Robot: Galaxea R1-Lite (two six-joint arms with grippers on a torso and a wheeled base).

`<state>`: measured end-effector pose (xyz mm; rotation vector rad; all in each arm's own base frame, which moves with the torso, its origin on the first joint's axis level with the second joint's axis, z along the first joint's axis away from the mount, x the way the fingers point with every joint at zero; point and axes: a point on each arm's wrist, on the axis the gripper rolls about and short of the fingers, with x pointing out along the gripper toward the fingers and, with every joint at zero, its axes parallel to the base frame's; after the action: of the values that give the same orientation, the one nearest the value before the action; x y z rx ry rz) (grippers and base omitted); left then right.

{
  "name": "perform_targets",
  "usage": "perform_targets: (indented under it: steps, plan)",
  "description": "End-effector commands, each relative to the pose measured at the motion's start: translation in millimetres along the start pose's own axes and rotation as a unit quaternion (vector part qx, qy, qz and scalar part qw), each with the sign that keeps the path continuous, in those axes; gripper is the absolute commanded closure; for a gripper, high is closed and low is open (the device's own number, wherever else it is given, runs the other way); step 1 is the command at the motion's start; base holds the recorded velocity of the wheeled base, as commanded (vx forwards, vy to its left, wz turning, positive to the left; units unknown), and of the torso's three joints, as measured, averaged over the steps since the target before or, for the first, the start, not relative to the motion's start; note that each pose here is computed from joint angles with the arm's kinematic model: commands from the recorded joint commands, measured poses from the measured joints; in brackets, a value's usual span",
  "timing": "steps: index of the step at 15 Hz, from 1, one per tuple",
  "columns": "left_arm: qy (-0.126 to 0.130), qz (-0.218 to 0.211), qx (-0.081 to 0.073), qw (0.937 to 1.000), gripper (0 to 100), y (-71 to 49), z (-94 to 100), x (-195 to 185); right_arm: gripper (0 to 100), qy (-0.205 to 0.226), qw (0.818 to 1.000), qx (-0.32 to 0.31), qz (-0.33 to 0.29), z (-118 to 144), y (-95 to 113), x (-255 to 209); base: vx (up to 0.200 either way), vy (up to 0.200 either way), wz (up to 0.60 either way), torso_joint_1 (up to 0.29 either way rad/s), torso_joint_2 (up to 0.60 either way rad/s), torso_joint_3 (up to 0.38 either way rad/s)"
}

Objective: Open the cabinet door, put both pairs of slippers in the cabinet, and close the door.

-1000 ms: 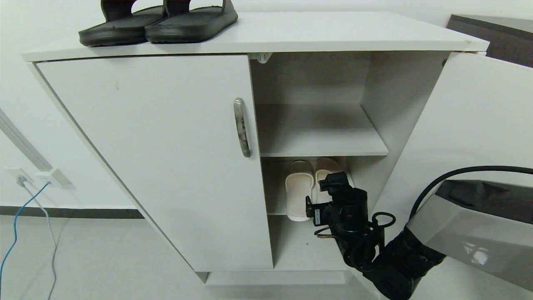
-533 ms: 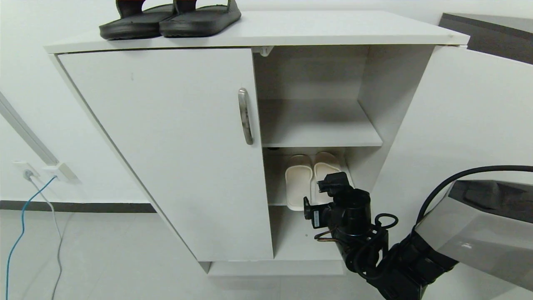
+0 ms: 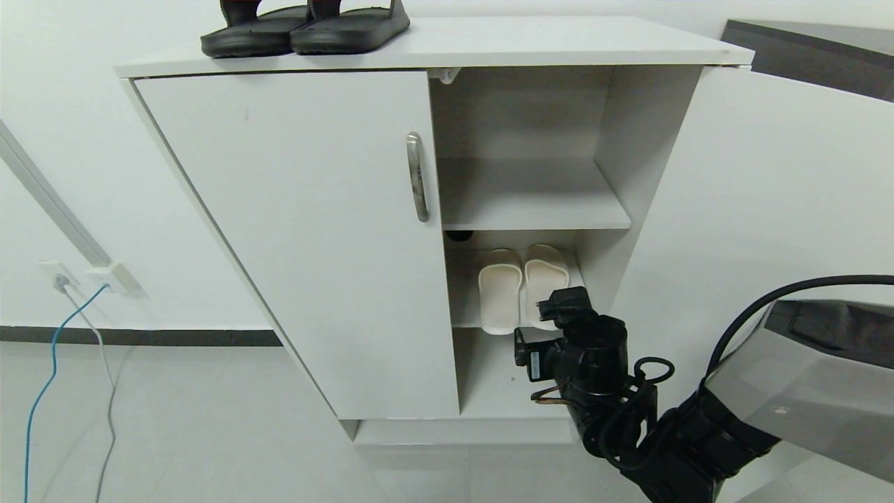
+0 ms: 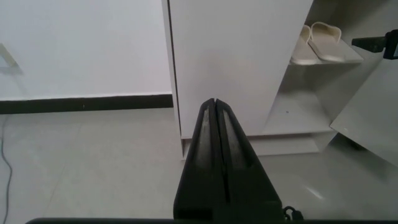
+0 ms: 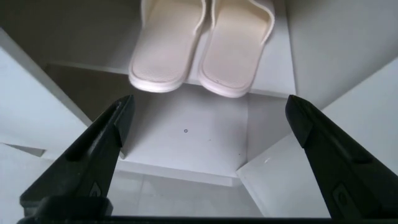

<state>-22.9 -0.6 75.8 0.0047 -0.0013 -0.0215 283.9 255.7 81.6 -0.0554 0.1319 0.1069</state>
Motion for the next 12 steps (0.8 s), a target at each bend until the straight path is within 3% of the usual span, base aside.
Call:
perform_targets:
  steps: [1,12]
  plan:
    - [0.001,0.0,0.0,1.0,100,0.0,0.1,0.1,0,0.0,1.0,0.0,0.0,0.3,-0.1,-0.7,0.0,0.0,0.0,0.0,0.0,0.0]
    - [0.001,0.0,0.0,1.0,100,0.0,-0.3,0.2,0,0.006,1.0,-0.006,0.004,-4.4,2.3,-3.8,0.0,0.0,0.0,0.0,0.0,0.0]
